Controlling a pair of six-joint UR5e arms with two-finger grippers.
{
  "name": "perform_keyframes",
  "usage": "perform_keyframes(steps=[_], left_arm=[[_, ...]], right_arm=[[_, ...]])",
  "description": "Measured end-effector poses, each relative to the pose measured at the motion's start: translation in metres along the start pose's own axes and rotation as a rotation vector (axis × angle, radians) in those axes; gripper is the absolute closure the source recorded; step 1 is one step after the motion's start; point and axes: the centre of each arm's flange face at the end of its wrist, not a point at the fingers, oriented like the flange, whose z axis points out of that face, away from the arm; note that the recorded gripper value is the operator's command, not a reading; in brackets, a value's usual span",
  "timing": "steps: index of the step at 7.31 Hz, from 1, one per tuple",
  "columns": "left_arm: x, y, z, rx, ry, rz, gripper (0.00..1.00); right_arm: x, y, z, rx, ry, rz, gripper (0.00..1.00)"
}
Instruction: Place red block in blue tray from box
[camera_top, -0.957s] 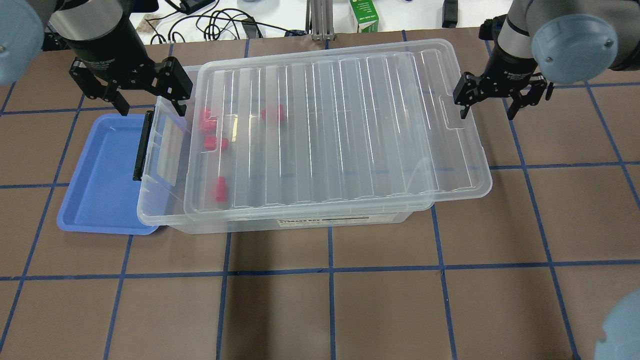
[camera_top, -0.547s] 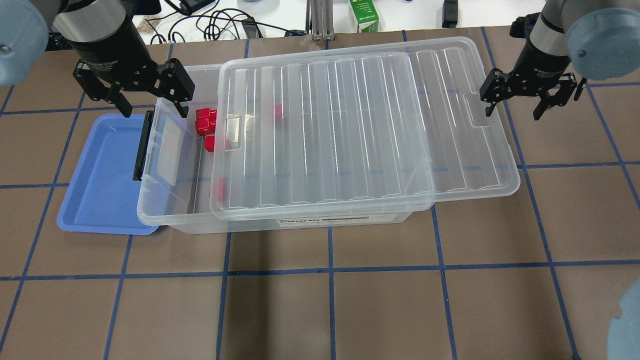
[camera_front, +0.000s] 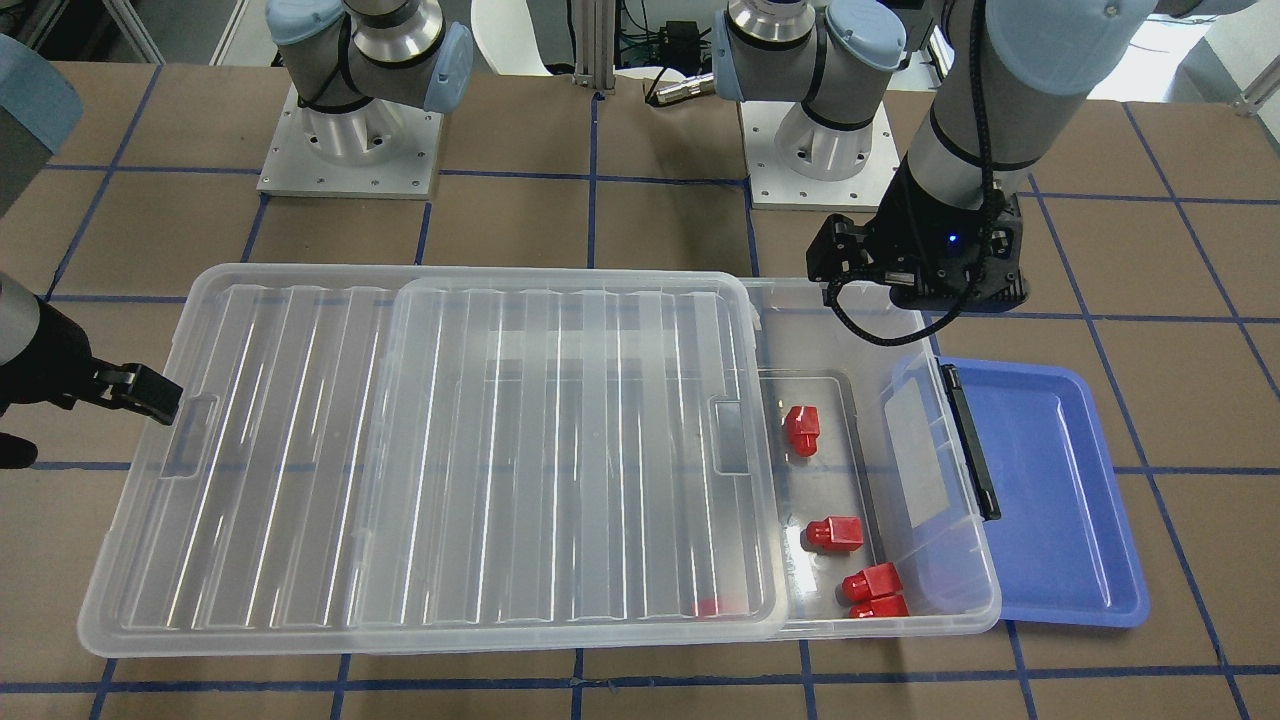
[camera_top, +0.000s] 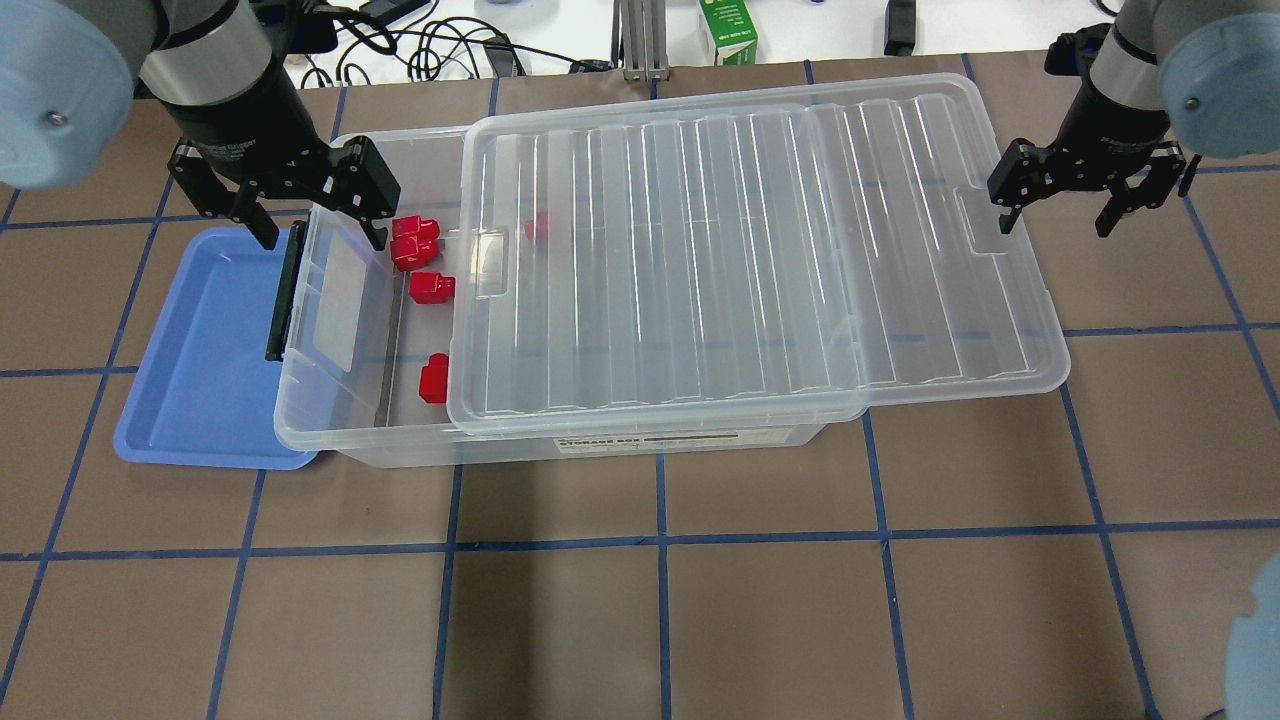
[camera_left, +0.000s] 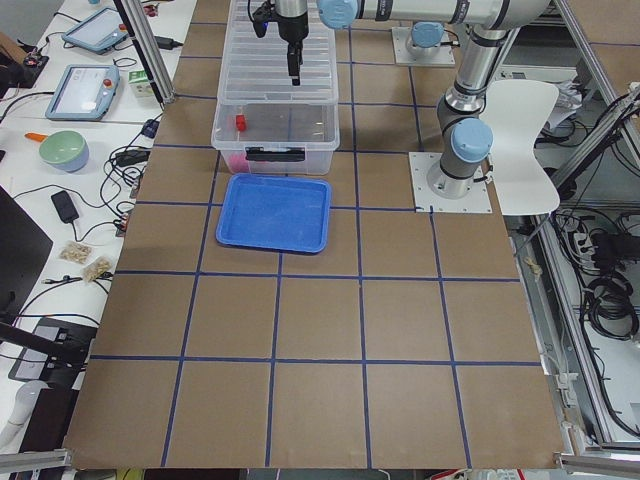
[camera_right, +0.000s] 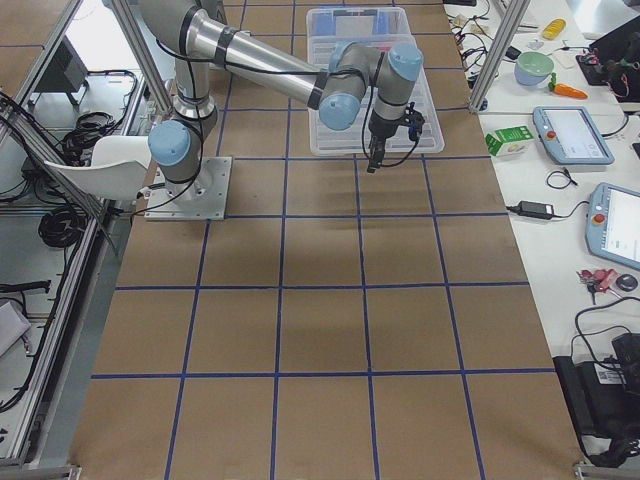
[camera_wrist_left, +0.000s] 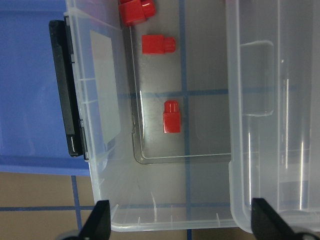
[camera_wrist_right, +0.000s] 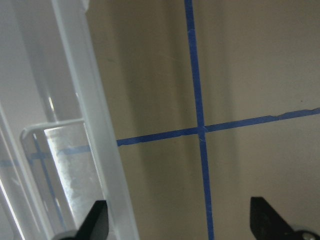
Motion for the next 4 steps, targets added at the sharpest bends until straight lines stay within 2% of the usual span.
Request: perform_keyframes(steps=[4], left_arm=[[0.004,0.004,0.091,0.024,0.001,0.008,0.0]], right_arm=[[0.024,-0.002,-0.002,0.003,0.035,-0.021,0.0]])
